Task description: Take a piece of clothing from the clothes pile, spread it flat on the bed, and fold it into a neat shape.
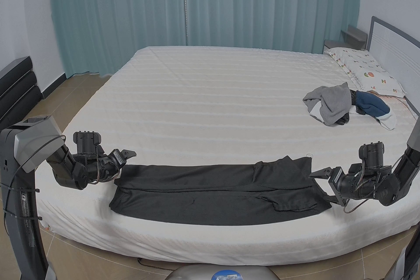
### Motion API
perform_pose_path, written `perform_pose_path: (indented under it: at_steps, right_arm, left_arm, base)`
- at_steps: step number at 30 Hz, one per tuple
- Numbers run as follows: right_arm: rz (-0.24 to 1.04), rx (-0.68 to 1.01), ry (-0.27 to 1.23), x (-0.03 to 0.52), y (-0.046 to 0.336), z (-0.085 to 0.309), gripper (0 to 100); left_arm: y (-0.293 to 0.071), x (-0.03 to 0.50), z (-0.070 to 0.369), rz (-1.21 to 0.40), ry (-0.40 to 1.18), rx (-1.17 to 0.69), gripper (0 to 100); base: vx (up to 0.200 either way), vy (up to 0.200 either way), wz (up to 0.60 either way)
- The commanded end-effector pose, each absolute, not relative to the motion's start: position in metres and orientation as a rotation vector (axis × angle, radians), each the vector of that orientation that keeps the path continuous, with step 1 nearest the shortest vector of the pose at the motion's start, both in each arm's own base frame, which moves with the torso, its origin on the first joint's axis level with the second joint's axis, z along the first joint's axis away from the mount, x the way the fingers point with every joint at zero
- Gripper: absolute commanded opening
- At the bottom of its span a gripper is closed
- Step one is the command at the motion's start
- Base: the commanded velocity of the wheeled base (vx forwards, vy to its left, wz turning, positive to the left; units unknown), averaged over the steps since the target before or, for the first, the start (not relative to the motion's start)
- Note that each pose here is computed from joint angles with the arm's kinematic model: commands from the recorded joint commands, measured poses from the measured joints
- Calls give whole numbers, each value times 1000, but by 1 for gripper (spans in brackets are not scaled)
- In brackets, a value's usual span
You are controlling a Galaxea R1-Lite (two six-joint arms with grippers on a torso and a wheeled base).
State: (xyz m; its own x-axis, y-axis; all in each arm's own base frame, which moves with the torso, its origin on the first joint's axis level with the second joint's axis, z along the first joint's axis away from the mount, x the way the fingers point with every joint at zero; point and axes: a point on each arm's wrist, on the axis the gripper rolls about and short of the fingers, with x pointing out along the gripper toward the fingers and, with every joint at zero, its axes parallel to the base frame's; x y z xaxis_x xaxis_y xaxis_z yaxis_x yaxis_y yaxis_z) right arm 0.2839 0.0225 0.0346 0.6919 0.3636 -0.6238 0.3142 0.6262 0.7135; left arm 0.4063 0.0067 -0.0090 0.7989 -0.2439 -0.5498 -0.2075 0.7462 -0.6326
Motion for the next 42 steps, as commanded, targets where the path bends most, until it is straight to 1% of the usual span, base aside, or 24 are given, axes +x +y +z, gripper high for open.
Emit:
perform_pose_path:
  at_steps: [1, 9, 13, 17, 30, 31, 38, 39, 40, 41, 42]
  right_arm:
    - [32, 923, 840, 284, 23, 34, 100]
    - [31, 923, 839, 284, 22, 34, 100]
    - [29, 923, 841, 284, 22, 33, 100]
    - [28, 923, 842, 284, 22, 33, 100]
    - [39, 917, 849, 280, 26, 34, 100]
    - [39, 917, 849, 280, 26, 34, 100]
    - [69, 892, 873, 274, 39, 36, 100]
    - [73, 875, 879, 275, 47, 35, 100]
    - [73, 875, 879, 275, 47, 35, 100]
    - [76, 880, 883, 278, 56, 34, 100]
    - [66, 894, 877, 279, 61, 35, 100]
  left_arm:
    - [7, 414, -23, -17, 670, -742, 0]
    - [10, 416, -25, -3, 661, -743, 0]
    - [20, 418, -21, 39, 608, -751, 0]
    - [22, 419, -20, 66, 580, -800, 0]
    - [23, 420, -22, 66, 586, -811, 0]
    - [23, 420, -22, 66, 586, -811, 100]
    - [24, 419, -21, 66, 584, -827, 100]
    - [26, 419, -16, 82, 563, -904, 100]
    - [26, 419, -16, 82, 563, -904, 100]
    - [28, 419, -9, 83, 542, -966, 100]
    - [30, 419, -6, 79, 537, -989, 100]
  base:
    - [0, 0, 0]
    - [0, 0, 0]
    - [0, 0, 0]
    - [0, 0, 0]
    - [0, 0, 0]
    - [0, 0, 0]
    - [0, 0, 0]
    - [0, 0, 0]
    - [0, 0, 0]
    - [0, 0, 0]
    - [0, 0, 0]
